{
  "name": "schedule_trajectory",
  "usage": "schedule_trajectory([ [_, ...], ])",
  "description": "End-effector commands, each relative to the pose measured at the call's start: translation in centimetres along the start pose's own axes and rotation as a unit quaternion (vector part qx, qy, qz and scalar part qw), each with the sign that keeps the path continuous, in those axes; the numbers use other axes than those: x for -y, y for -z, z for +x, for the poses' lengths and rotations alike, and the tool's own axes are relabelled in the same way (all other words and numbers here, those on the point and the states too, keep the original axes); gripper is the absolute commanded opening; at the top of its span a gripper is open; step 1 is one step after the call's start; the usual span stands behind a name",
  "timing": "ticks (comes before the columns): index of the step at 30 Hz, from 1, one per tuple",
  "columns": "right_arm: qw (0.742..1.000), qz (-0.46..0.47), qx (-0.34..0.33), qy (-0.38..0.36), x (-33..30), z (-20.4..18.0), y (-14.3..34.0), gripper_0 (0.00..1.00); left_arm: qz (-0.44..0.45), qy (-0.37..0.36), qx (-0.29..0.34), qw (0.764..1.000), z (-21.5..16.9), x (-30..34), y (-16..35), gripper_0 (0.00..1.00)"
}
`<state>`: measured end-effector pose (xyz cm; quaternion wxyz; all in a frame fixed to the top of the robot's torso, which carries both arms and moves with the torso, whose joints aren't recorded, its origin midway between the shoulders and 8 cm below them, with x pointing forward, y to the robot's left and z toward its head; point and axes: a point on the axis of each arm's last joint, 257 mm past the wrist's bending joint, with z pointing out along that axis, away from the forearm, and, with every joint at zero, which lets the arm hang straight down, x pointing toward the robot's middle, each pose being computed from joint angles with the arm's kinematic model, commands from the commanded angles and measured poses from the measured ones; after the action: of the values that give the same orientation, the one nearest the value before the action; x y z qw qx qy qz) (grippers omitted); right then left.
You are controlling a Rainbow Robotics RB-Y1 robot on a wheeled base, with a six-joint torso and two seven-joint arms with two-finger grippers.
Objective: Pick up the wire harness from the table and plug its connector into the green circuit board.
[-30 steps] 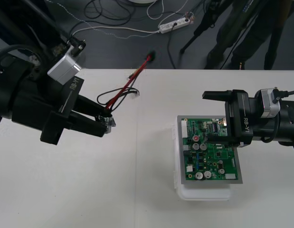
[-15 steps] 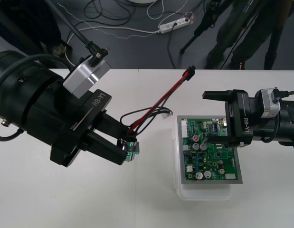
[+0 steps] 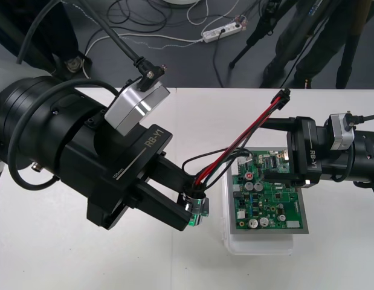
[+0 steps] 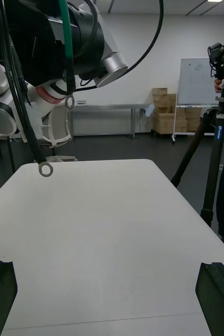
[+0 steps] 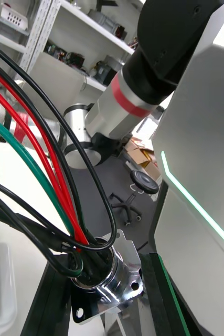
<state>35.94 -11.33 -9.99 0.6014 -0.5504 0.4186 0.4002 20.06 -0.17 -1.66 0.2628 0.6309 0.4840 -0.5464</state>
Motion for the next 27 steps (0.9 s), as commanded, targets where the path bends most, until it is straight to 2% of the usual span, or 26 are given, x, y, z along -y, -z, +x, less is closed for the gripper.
schedule_trajectory([
  [1, 0.999, 0.009, 0.001, 0.036, 0.6, -1.0, 1.0, 1.00, 0.034, -0.039, 0.015, 0.999, -0.9, 0.8, -1.1, 0.00],
  [17, 0.999, 0.006, 0.007, 0.038, 0.9, -2.0, 1.6, 1.00, 0.063, 0.032, 0.065, 0.995, 0.9, 0.3, -2.7, 0.00],
  [27, 0.999, -0.001, -0.007, 0.037, 1.3, -3.4, 3.7, 1.00, 0.077, 0.065, 0.094, 0.990, 1.3, 0.2, -3.2, 0.00],
])
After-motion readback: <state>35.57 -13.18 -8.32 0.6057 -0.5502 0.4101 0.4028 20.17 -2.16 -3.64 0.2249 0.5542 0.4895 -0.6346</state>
